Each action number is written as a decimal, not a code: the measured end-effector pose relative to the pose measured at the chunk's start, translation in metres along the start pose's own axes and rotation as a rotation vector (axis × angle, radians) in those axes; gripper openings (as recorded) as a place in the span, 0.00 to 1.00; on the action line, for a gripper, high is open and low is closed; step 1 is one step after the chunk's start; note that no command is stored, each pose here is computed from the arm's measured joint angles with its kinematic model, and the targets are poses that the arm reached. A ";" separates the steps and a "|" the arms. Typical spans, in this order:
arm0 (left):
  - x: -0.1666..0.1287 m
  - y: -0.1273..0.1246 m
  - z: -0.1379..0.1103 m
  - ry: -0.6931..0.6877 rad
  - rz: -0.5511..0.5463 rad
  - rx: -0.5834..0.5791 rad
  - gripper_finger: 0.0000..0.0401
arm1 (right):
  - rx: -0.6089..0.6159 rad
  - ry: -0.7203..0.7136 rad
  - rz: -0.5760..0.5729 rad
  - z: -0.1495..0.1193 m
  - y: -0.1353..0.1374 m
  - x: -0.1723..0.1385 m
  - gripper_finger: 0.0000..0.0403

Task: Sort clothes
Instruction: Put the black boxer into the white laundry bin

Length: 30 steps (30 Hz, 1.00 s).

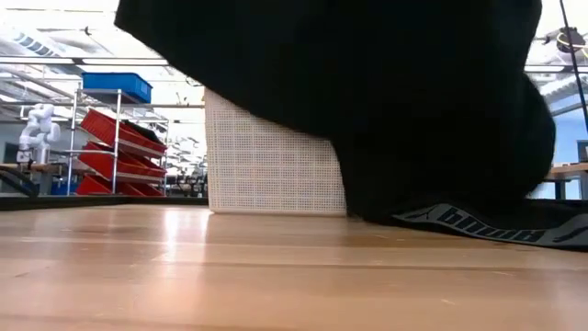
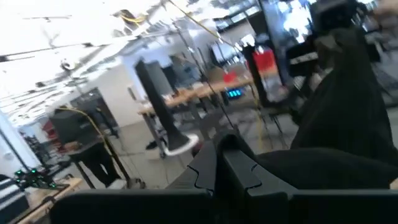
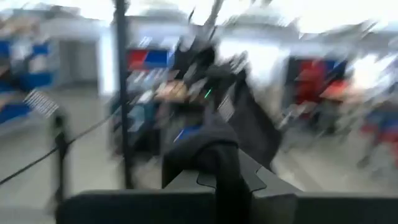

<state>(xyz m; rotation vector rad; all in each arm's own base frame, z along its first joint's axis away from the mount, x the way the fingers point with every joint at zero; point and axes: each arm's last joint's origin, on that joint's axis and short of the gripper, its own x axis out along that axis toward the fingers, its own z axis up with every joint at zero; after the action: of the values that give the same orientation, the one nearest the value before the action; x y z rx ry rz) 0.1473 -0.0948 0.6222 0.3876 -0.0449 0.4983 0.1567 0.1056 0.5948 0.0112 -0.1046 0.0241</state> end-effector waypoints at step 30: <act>-0.081 -0.265 -0.157 0.570 -0.356 0.230 0.02 | 0.193 0.973 -0.322 -0.229 0.187 0.022 0.00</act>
<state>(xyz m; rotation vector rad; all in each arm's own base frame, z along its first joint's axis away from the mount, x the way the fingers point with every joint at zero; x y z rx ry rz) 0.1943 -0.2871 0.3726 0.4547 0.6275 0.2465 0.1974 0.2963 0.3711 0.2063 0.8736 -0.2812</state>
